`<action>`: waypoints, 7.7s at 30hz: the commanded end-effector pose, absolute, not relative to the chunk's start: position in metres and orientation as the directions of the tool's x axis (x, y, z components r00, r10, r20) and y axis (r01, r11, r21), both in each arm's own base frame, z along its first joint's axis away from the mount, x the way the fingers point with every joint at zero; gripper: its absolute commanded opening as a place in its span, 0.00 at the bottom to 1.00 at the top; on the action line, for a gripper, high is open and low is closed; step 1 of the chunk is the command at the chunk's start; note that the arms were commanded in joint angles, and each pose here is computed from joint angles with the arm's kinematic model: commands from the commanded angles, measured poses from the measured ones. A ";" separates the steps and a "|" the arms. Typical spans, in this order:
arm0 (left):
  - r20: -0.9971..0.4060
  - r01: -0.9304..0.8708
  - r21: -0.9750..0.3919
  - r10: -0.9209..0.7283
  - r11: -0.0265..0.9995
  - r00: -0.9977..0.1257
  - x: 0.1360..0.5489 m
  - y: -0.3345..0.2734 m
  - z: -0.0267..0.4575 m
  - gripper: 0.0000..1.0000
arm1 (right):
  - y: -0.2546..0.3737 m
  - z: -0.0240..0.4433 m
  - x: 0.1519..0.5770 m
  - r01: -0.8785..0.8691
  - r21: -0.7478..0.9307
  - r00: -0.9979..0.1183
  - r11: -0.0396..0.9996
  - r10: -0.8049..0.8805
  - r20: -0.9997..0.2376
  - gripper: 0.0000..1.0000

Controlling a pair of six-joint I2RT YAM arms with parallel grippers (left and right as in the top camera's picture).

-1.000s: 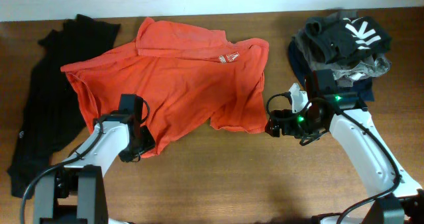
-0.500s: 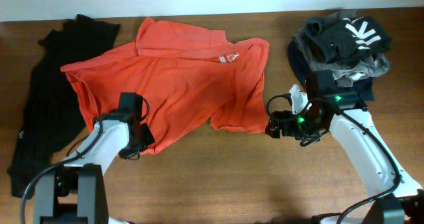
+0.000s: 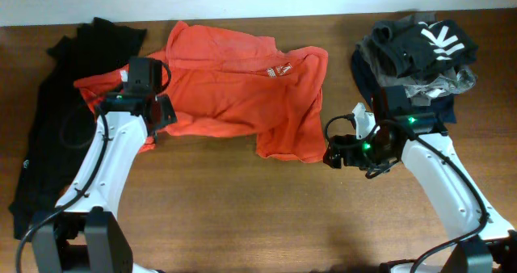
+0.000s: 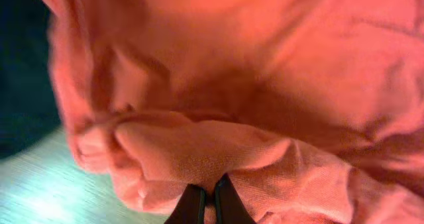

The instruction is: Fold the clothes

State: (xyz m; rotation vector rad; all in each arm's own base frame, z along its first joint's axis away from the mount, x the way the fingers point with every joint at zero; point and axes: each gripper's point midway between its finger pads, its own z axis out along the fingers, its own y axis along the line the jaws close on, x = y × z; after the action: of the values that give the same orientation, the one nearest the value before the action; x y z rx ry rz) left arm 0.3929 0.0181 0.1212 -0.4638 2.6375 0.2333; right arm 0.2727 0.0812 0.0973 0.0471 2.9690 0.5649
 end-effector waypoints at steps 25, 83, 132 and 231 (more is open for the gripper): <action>-0.448 -0.266 0.275 -0.122 0.924 -0.886 0.377 0.010 0.223 0.00 | 0.083 0.081 0.302 -0.047 0.354 -0.980 0.934 0.025 -0.196 0.89; -0.454 -0.213 0.198 -0.103 0.957 -0.885 0.376 -0.004 0.249 0.00 | 0.057 0.092 0.321 0.076 0.126 -0.996 0.989 0.081 -0.034 0.04; -0.194 -0.111 0.419 -0.031 0.901 -0.981 0.387 0.014 0.104 0.76 | 0.005 0.119 0.319 0.177 0.143 -0.963 0.974 0.202 -0.179 0.04; -0.418 -0.024 0.349 0.133 0.937 -0.899 0.451 -0.006 0.291 0.01 | 0.004 0.277 0.342 0.025 0.117 -0.906 0.993 0.072 -0.418 0.04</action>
State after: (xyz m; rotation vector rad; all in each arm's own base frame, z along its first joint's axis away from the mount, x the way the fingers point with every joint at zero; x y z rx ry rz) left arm 0.4483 -0.0100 0.2506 0.1487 2.7613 0.5032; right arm 0.3377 0.0110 0.2468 0.1035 2.7805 0.2036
